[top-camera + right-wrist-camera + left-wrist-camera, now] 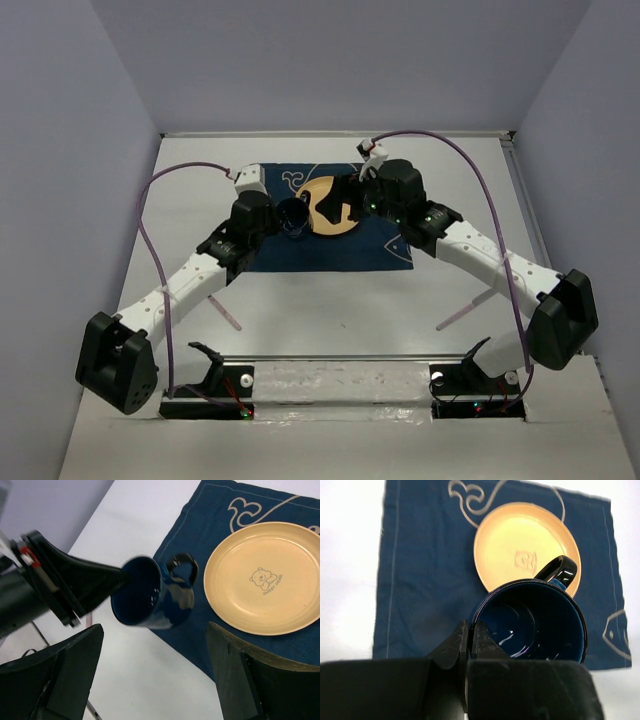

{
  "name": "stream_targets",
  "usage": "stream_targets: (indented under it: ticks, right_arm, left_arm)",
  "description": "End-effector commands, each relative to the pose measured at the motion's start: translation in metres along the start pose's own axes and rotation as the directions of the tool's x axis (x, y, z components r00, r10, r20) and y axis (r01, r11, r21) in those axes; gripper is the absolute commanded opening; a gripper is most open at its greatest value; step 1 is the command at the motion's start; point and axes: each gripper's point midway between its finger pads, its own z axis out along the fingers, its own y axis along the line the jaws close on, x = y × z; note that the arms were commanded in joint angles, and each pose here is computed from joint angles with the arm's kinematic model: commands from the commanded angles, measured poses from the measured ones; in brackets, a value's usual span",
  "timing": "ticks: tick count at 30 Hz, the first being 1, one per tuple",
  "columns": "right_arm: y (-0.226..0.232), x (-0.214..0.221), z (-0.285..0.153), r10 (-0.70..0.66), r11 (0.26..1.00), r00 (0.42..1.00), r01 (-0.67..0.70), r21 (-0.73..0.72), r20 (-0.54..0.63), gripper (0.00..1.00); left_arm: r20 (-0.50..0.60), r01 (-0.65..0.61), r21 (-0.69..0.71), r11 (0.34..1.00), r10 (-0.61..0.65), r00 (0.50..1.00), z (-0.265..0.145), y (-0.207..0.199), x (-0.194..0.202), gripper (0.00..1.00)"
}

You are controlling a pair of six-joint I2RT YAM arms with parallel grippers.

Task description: Set the dinner table for one person

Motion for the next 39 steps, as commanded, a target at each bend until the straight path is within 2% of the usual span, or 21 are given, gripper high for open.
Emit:
stream_targets:
  ticks: [1,3,10,14,16,20,25,26,29,33,35,36,39]
  right_arm:
    - [0.018,-0.002,-0.005,0.015,0.999,1.0,-0.015,-0.039,0.004,0.88]
    - [0.018,0.006,0.0,0.019,0.999,1.0,-0.02,-0.034,-0.02,0.88]
    - [-0.015,0.034,0.014,0.044,0.99,0.995,-0.032,0.138,-0.087,0.76]
    - [-0.01,0.045,0.017,0.04,0.991,0.991,-0.023,0.135,-0.129,0.69]
    - [-0.012,0.048,0.017,0.042,0.989,0.989,-0.021,0.149,-0.141,0.62]
    - [-0.026,0.052,0.018,0.032,0.976,0.987,0.003,0.218,-0.157,0.3]
    - [-0.024,0.059,0.026,0.02,0.977,0.979,0.025,0.214,-0.204,0.24]
    - [-0.025,0.059,0.028,0.017,0.975,0.978,0.029,0.219,-0.207,0.12]
    - [-0.034,0.06,0.028,0.01,0.965,0.979,0.045,0.259,-0.205,0.0]
    - [-0.041,0.045,0.022,-0.012,0.948,0.987,0.061,0.312,-0.158,0.0]
    - [-0.041,0.027,0.017,-0.043,0.94,0.992,0.08,0.331,-0.117,0.0]
    - [-0.054,0.007,0.012,-0.036,0.934,0.996,0.062,0.351,-0.078,0.0]
    - [-0.056,-0.019,0.008,-0.034,0.943,0.999,0.044,0.329,-0.036,0.0]
  left_arm:
    - [0.154,0.052,0.069,0.996,-0.062,0.986,-0.024,-0.028,-0.034,0.0]
    - [0.154,0.036,0.091,0.995,-0.05,0.987,-0.03,-0.04,-0.029,0.0]
    - [0.215,0.015,0.092,0.996,-0.035,0.976,-0.049,-0.052,-0.031,0.0]
    - [0.236,0.018,0.088,0.996,-0.038,0.971,-0.053,-0.053,-0.032,0.0]
    - [0.251,0.022,0.094,0.995,-0.045,0.967,-0.057,-0.055,-0.033,0.0]
    - [0.258,0.028,0.109,0.994,-0.055,0.965,-0.061,-0.059,-0.034,0.0]
    - [0.254,0.021,0.159,0.987,-0.062,0.965,-0.068,-0.076,-0.029,0.0]
    - [0.25,0.023,0.167,0.986,-0.065,0.966,-0.069,-0.078,-0.027,0.0]
    - [0.25,0.036,0.203,0.979,-0.087,0.964,-0.075,-0.087,-0.026,0.0]
    - [0.237,0.042,0.257,0.965,-0.106,0.966,-0.081,-0.099,-0.025,0.0]
    - [0.23,0.042,0.279,0.959,-0.11,0.967,-0.085,-0.102,-0.026,0.22]
    - [0.235,0.045,0.285,0.958,-0.115,0.965,-0.09,-0.101,-0.03,0.44]
    - [0.255,0.038,0.295,0.955,-0.117,0.96,-0.102,-0.099,-0.044,0.7]
